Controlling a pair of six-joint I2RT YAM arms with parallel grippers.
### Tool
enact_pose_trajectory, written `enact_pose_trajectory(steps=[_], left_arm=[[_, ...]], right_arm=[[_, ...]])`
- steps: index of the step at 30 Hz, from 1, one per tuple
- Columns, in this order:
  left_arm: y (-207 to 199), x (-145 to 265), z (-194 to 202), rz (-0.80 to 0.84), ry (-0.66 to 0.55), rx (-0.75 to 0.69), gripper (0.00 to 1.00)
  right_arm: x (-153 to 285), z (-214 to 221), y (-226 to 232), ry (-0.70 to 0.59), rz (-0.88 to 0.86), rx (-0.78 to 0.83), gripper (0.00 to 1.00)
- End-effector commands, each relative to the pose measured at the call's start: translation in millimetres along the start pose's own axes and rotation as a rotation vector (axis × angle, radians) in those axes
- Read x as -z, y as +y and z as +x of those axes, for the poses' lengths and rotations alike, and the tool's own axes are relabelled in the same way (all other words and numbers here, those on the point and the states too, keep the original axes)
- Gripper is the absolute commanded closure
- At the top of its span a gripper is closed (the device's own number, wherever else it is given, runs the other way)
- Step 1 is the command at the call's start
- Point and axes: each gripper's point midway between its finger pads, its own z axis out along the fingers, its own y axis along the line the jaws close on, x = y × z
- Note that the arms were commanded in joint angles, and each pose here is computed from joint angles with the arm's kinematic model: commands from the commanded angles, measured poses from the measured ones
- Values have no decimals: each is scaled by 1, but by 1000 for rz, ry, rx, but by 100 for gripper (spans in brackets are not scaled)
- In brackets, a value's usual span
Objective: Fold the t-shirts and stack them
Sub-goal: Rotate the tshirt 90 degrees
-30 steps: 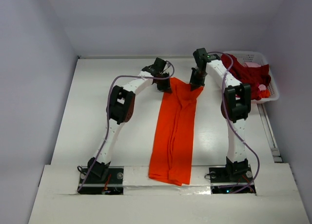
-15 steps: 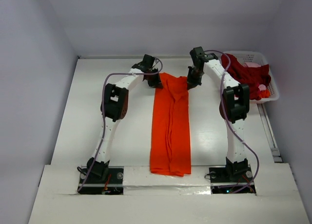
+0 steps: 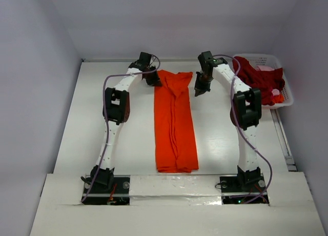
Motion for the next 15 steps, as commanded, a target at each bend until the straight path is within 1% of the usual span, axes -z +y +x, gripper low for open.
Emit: enact_pose_trajectory(steps=[1, 5, 15], left_arm=[[61, -16, 9, -156, 49, 7, 100], [65, -15, 5, -127, 56, 14, 100], [50, -18, 5, -31, 74, -32, 100]], right_arm=[[28, -8, 22, -69, -72, 27, 100], [32, -5, 29, -74, -90, 44, 100], [26, 9, 33, -57, -103, 59, 100]])
